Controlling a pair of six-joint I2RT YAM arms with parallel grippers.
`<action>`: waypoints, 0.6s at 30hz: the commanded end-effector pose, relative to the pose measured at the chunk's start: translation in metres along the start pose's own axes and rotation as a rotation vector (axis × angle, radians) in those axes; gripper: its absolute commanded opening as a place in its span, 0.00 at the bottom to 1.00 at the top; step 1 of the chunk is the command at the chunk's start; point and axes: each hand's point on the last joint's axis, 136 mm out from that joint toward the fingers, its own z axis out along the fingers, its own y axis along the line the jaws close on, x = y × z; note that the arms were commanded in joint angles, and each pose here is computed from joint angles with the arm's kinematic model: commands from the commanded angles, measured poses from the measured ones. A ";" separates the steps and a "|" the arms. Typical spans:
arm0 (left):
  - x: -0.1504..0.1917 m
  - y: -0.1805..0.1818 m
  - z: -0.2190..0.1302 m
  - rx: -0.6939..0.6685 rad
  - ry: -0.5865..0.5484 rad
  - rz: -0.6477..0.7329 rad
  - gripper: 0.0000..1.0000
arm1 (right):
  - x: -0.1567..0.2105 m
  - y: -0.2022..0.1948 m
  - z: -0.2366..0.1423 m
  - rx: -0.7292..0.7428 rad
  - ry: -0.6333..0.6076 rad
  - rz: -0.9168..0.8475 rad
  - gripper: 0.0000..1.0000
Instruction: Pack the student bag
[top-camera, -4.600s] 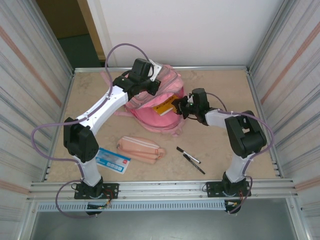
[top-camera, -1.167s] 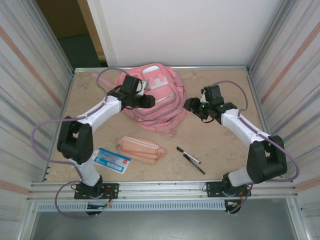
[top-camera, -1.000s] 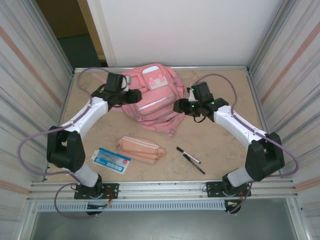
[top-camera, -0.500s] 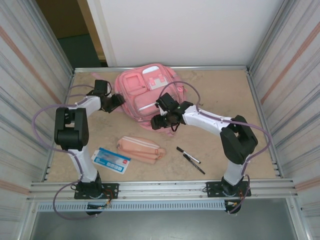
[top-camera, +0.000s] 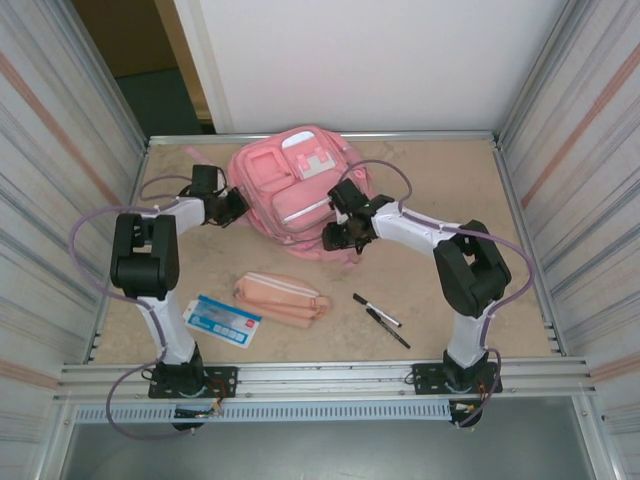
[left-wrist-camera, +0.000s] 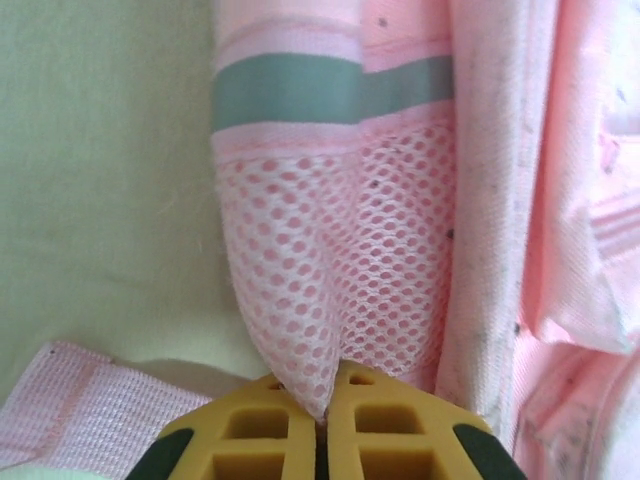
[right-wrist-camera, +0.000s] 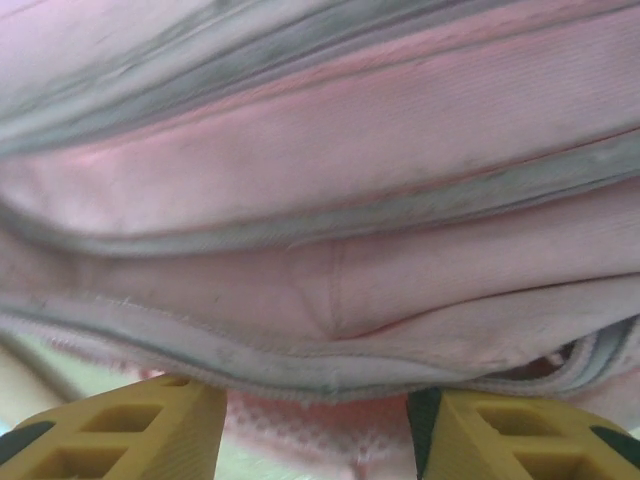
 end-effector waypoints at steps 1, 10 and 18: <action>0.018 -0.014 -0.028 0.004 0.017 -0.004 0.00 | -0.019 -0.042 0.017 0.093 -0.028 -0.007 0.48; 0.083 -0.047 -0.031 0.087 0.108 -0.164 0.00 | -0.084 -0.079 -0.019 0.009 -0.234 0.071 0.51; 0.100 -0.073 -0.049 0.145 0.076 -0.268 0.00 | -0.054 -0.024 -0.110 -0.060 -0.507 -0.170 0.62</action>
